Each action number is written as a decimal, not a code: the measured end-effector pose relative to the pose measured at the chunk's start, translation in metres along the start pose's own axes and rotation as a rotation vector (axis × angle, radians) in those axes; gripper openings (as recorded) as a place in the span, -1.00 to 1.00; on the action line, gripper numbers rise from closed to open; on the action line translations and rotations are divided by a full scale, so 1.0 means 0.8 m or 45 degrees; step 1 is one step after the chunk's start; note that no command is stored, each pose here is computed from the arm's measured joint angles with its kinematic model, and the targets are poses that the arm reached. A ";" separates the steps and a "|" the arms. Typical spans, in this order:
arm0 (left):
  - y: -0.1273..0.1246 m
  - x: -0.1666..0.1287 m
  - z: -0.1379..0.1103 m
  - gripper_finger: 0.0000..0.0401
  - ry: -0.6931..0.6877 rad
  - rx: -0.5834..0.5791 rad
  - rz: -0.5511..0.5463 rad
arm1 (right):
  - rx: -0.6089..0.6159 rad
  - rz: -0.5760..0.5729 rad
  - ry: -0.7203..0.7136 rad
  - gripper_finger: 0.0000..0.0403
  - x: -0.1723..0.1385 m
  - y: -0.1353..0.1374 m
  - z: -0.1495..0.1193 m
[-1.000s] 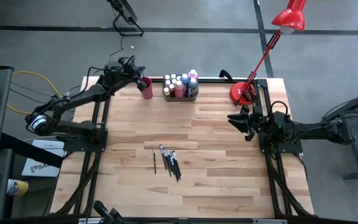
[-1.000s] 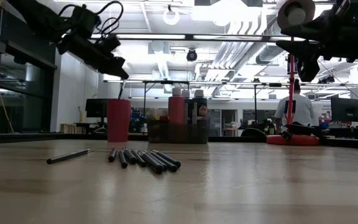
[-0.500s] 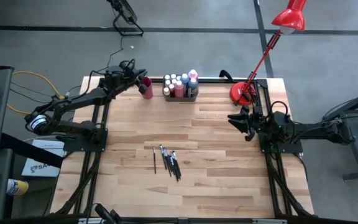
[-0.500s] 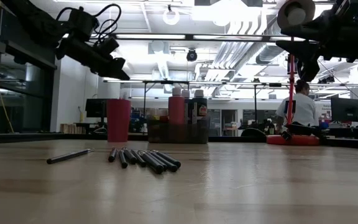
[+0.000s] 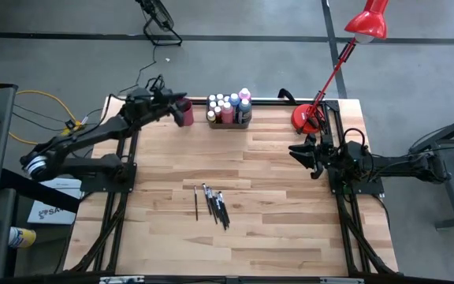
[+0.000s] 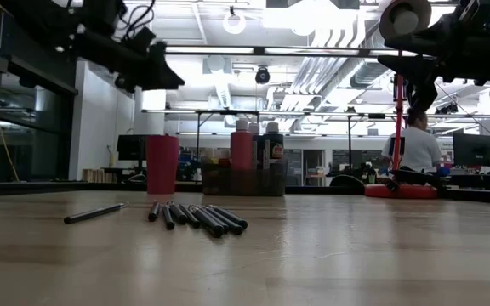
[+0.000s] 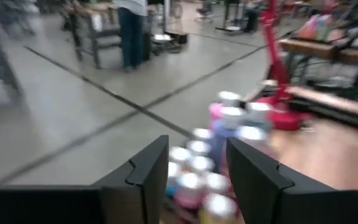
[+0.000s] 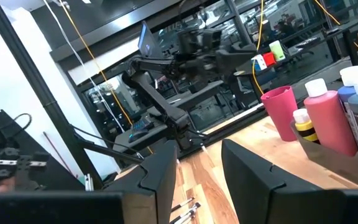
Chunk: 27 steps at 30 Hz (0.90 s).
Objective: Pick & Place Paint Supplies
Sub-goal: Put the black paint brush into the pink cup
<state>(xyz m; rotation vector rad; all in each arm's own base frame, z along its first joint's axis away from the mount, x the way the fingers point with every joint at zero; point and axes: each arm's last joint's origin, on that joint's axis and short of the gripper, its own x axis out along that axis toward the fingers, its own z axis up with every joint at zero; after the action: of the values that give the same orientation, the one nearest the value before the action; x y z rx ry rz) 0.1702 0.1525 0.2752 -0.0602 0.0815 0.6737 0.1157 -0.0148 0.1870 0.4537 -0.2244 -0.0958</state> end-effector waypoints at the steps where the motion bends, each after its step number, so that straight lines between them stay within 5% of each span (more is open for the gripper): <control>1: -0.006 -0.007 0.002 -0.24 0.015 -0.036 -0.008 | 0.000 0.000 0.000 -0.39 0.000 0.000 0.000; 14: -0.100 -0.076 -0.020 -0.44 0.352 -0.310 0.008 | 0.000 -0.001 0.001 -0.39 0.000 0.000 0.000; 27: -0.176 -0.097 -0.057 -0.46 0.696 -0.406 -0.200 | 0.000 -0.002 0.001 -0.39 0.000 0.000 0.000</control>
<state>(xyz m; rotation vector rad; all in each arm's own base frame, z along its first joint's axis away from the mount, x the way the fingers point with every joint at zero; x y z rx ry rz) 0.1957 -0.0092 0.2412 -0.5528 0.4895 0.4928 0.1158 -0.0148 0.1868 0.4538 -0.2232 -0.0969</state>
